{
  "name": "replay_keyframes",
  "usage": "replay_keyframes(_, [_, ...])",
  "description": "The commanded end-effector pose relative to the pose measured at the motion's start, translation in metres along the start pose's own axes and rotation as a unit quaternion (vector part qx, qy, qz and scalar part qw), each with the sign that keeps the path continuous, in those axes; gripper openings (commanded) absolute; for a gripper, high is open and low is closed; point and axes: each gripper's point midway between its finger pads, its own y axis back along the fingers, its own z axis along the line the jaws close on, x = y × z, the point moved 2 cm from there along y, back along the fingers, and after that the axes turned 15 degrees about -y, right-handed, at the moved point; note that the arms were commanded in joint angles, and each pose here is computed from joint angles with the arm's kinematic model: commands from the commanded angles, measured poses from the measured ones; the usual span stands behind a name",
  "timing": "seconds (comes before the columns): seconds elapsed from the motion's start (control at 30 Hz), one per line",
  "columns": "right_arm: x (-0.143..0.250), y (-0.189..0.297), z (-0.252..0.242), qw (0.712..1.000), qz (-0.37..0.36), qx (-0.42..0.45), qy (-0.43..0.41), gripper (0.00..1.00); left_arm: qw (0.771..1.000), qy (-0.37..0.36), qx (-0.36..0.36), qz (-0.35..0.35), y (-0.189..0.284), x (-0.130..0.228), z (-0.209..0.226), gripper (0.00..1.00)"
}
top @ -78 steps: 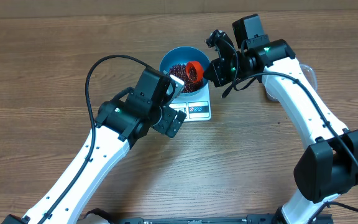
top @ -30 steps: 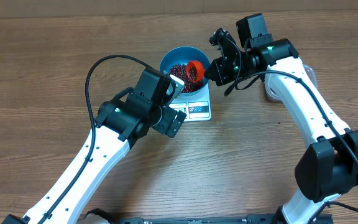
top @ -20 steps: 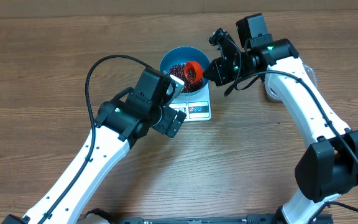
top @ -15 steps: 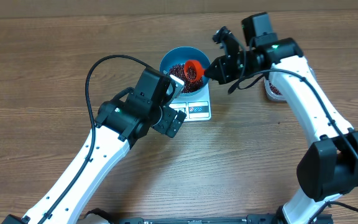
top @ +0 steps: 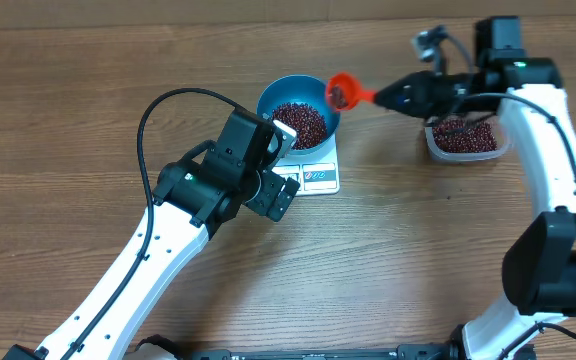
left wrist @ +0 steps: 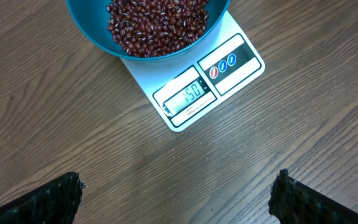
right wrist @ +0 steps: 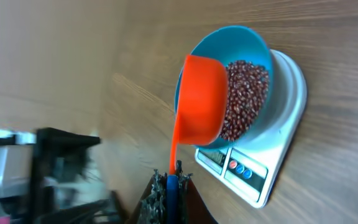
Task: Scoop item into bowl and weigh 150g on scale
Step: 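Carry the red scoop right and dump leftover beans into the container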
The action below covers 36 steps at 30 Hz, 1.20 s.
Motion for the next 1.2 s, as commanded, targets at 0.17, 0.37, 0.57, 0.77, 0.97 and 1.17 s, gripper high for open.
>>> replay_keyframes(0.17, [-0.008,0.096,-0.037,0.995,-0.082,-0.016,-0.06,0.04,1.0,-0.007,-0.001,-0.014,0.008,-0.004,0.0,1.0])
replay_keyframes(0.37, [0.008,0.141,-0.095,0.978,-0.107,0.109,-0.139,0.04,1.0,-0.007,-0.001,-0.014,0.008,-0.004,0.0,1.0])
replay_keyframes(0.57, [0.01,0.156,-0.128,0.948,-0.125,0.214,-0.201,0.04,1.0,-0.007,-0.001,-0.014,0.008,-0.004,0.0,1.0])
replay_keyframes(0.77, [0.01,0.159,-0.151,0.903,-0.136,0.335,-0.234,0.04,1.0,-0.007,-0.001,-0.014,0.008,-0.004,0.0,1.0])
replay_keyframes(0.97, [0.005,0.144,-0.156,0.86,-0.136,0.442,-0.214,0.04,1.0,-0.007,-0.001,-0.014,0.008,-0.004,0.0,1.0])
replay_keyframes(1.17, [-0.005,0.126,-0.148,0.823,-0.144,0.526,-0.163,0.04,1.0,-0.007,-0.001,-0.014,0.008,-0.004,0.0,1.0])
